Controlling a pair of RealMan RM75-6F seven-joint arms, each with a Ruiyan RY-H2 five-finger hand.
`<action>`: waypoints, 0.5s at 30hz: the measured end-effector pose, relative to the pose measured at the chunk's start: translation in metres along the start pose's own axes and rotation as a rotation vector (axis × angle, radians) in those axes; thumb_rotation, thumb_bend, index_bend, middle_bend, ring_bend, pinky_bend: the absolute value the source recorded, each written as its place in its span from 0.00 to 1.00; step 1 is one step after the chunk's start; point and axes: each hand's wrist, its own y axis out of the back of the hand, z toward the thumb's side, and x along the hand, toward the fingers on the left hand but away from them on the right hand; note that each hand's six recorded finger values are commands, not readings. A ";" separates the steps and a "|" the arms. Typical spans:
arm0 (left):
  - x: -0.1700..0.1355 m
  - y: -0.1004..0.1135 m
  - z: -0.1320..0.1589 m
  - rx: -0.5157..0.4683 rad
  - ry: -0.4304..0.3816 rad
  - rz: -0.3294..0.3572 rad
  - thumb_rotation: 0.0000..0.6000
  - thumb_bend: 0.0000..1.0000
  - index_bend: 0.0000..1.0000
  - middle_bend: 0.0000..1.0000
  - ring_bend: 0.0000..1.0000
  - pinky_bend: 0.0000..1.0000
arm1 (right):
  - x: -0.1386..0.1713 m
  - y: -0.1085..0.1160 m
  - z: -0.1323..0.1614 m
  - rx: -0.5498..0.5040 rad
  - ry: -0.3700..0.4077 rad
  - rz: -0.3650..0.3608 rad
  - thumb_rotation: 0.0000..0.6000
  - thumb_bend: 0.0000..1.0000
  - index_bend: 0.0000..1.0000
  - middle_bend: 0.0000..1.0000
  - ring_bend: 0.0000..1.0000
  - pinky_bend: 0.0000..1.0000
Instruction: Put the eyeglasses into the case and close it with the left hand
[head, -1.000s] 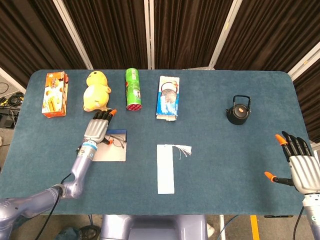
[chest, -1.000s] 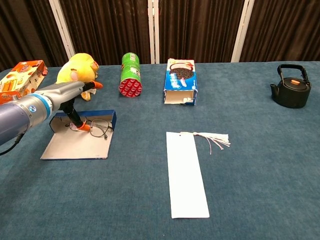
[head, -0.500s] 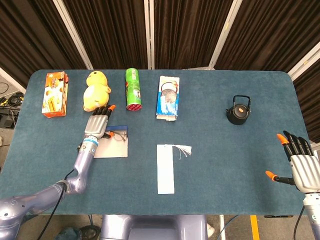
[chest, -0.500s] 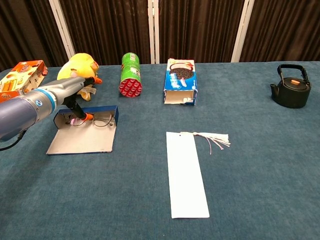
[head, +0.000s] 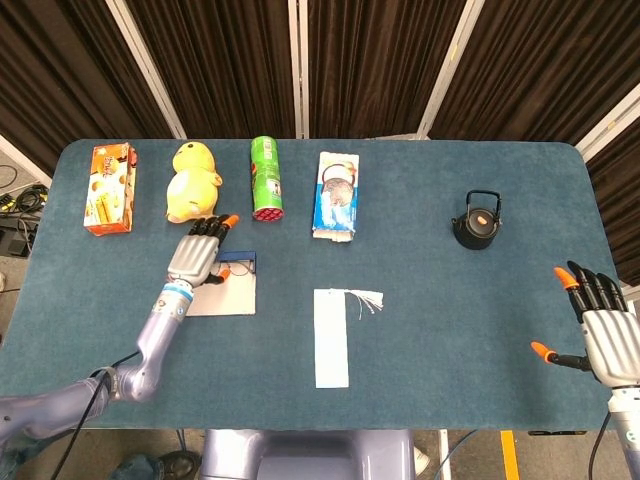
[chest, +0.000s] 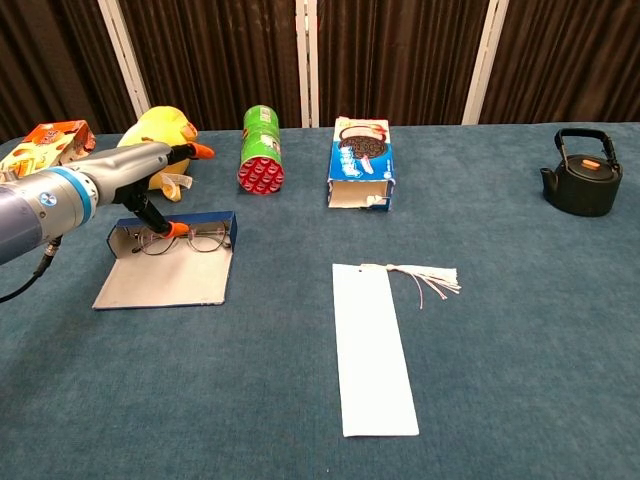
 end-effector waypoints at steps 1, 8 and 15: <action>-0.005 0.000 0.003 -0.002 -0.014 -0.003 1.00 0.30 0.00 0.00 0.00 0.00 | 0.000 0.000 0.000 -0.001 0.000 0.000 1.00 0.00 0.00 0.00 0.00 0.00; -0.043 -0.004 0.006 0.027 -0.055 -0.017 1.00 0.30 0.05 0.00 0.00 0.00 | 0.003 0.004 0.004 -0.012 0.018 -0.009 1.00 0.00 0.00 0.00 0.00 0.00; -0.081 -0.014 -0.013 0.075 -0.025 -0.028 1.00 0.30 0.17 0.00 0.00 0.00 | 0.007 0.008 0.007 -0.028 0.035 -0.018 1.00 0.00 0.00 0.00 0.00 0.00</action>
